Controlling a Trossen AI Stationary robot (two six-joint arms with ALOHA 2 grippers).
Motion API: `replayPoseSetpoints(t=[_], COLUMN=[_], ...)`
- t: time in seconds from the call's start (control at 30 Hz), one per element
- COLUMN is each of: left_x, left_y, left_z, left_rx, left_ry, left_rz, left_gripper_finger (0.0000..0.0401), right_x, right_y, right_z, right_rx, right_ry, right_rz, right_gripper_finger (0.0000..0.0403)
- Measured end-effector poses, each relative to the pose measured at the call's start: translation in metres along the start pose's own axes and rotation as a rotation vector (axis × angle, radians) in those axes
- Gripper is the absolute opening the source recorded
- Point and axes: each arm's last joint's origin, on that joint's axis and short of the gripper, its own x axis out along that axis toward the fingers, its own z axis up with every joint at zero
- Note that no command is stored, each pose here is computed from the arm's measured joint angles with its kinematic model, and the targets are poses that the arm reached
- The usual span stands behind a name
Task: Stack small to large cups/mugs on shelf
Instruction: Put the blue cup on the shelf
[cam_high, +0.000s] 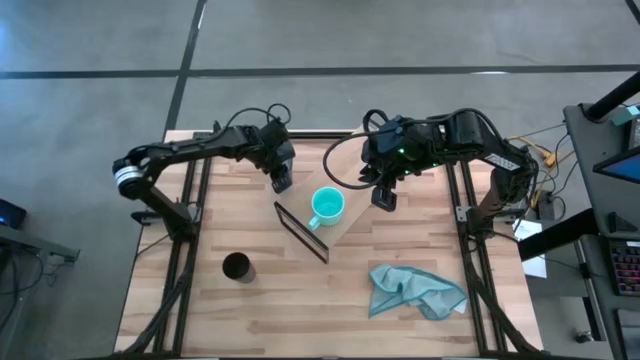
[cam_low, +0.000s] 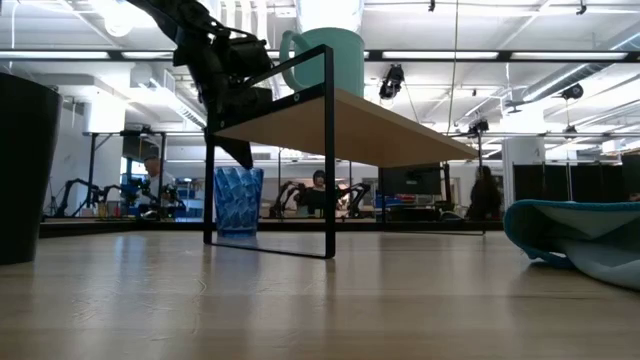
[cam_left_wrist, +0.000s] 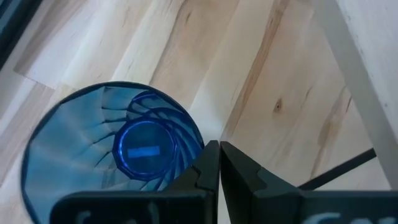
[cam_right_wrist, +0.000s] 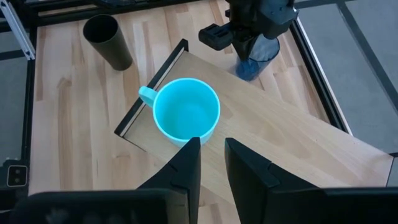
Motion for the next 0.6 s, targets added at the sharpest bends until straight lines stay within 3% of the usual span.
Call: replayPoseSetpoints(t=[0.23, 0.6], left_x=[0.013, 0.007], left_y=[0.002, 0.003], left_z=[-0.001, 0.001], left_rx=[-0.007, -0.003], left_ry=[0.045, 0.027], left_rz=[0.003, 0.059], left_gripper_finger=[0.0, 0.0], right_x=[0.0, 0.0], right_y=[0.0, 0.0], right_z=[0.0, 0.0], right_rx=[0.0, -0.015], right_ry=[0.001, 0.003], right_rz=[0.0, 0.0], right_gripper_finger=[0.0068, 0.0068])
